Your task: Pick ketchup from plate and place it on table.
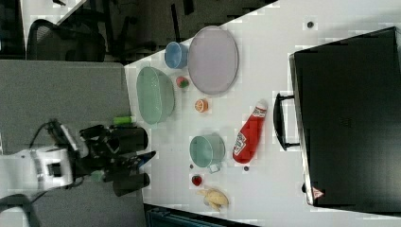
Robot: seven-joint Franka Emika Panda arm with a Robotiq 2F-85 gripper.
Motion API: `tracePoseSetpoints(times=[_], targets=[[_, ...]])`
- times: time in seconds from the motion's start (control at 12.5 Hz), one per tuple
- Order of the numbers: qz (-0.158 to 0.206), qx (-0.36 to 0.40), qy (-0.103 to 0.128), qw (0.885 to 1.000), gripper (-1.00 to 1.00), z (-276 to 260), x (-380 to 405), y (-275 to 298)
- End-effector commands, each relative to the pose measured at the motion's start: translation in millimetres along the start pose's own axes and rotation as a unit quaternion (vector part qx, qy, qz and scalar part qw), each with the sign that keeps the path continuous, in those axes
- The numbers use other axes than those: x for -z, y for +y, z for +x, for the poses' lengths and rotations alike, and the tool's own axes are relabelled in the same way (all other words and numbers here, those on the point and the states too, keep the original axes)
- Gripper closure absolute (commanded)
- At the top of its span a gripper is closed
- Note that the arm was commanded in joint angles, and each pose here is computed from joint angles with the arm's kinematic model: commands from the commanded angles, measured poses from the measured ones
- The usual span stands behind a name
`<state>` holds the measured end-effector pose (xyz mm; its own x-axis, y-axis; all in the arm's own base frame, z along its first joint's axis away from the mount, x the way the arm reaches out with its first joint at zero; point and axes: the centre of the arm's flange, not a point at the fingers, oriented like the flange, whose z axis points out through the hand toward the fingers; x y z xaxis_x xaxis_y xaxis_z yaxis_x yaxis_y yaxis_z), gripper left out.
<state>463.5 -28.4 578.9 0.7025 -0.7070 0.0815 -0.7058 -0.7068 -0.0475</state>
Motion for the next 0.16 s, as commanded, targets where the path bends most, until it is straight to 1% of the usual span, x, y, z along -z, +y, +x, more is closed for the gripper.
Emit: tracePoseSetpoints(times=[0.08,0.16], targets=[[-0.05,-0.03,-0.054,0.997,-1.0,-8.2,-14.3,-3.5],[-0.044,-0.029,-0.047,0.997,-1.0,-6.9,-10.4,-5.3]])
